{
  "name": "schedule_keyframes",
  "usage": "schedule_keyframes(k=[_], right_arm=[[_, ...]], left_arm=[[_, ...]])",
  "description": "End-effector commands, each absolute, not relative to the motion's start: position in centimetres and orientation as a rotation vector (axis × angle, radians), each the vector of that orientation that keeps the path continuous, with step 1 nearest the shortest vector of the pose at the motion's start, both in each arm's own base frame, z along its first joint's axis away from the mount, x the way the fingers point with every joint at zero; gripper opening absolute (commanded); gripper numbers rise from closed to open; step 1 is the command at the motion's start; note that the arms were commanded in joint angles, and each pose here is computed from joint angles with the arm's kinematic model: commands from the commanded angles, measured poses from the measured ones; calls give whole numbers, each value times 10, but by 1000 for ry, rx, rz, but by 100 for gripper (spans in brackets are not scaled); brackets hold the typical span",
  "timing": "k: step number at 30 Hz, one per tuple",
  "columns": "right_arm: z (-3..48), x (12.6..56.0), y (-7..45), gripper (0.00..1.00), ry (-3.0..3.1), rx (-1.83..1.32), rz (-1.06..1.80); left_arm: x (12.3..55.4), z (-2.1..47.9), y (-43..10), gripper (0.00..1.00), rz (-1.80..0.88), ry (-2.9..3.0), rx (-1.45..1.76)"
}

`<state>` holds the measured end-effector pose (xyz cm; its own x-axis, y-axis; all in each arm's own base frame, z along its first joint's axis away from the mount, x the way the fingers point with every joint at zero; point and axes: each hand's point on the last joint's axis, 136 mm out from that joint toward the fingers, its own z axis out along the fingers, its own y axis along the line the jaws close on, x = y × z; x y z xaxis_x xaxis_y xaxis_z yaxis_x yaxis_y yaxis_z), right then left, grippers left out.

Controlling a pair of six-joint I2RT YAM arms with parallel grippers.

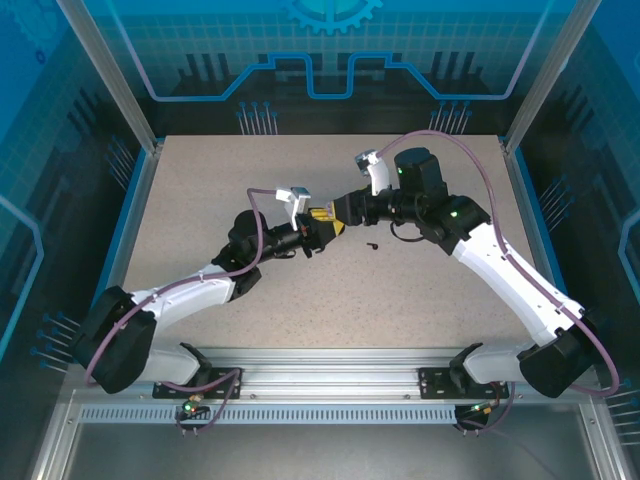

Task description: Insert the wireless bluetooth earbuds into the charging case

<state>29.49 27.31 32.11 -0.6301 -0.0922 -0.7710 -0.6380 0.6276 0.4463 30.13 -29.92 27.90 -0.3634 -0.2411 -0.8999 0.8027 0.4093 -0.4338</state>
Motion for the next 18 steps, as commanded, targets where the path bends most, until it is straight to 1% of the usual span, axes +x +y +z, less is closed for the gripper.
schedule_keyframes(k=[1,18], right_arm=[[333,286,274,52,2101,-610,951],[327,276,291,52,2117,-704,1026]], left_arm=[[294,308,-300,14,-1189,1482,556],[286,312,-306,14,-1237,1473,611]])
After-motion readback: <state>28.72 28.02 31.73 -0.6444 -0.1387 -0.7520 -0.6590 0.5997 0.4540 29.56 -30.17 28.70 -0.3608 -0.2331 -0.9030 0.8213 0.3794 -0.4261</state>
